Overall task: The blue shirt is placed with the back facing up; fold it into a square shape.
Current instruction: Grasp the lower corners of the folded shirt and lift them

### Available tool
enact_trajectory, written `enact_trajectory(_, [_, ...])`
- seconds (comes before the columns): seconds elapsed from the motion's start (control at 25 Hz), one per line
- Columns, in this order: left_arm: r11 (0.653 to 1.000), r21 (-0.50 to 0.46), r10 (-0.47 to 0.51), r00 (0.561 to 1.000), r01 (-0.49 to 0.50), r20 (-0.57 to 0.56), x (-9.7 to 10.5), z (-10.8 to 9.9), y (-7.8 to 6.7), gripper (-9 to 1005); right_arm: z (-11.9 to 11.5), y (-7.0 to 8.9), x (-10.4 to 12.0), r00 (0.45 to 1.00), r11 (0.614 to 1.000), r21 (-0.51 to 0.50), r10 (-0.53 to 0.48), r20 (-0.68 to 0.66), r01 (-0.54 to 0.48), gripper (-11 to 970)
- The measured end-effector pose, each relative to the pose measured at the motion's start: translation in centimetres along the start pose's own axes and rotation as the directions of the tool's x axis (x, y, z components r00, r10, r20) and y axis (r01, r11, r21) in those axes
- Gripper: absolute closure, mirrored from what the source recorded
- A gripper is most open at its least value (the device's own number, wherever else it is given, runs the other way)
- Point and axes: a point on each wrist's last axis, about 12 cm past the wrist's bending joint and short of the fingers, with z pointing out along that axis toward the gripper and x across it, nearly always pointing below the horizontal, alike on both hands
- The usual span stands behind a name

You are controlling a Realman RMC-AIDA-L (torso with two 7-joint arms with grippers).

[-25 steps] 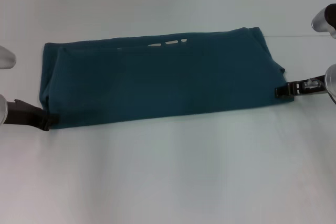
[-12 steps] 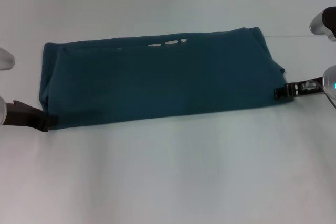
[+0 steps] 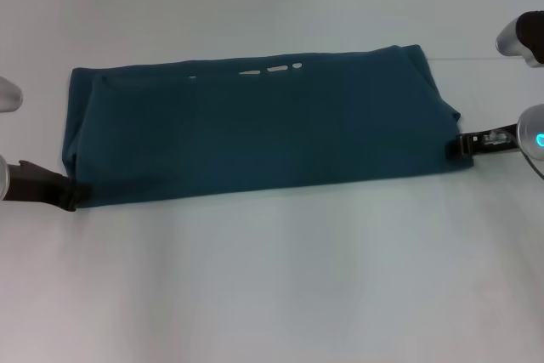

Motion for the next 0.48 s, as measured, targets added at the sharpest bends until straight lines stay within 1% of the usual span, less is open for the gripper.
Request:
enact_trajectory(0.12, [1.0, 0.0, 0.004, 1.0, -0.004, 0.0, 0.01, 0.0, 0.0, 947, 0.18, 0.15, -0.04, 1.0, 1.0, -0.001, -0.002, 0.0, 0.002, 490])
enact_trajectory(0.48, [1.0, -0.002, 0.004, 1.0, -0.004, 0.0, 0.02, 0.0, 0.02, 950, 0.2, 0.22, -0.17, 1.0, 1.0, 0.001, -0.014, 0.005, 0.014, 594])
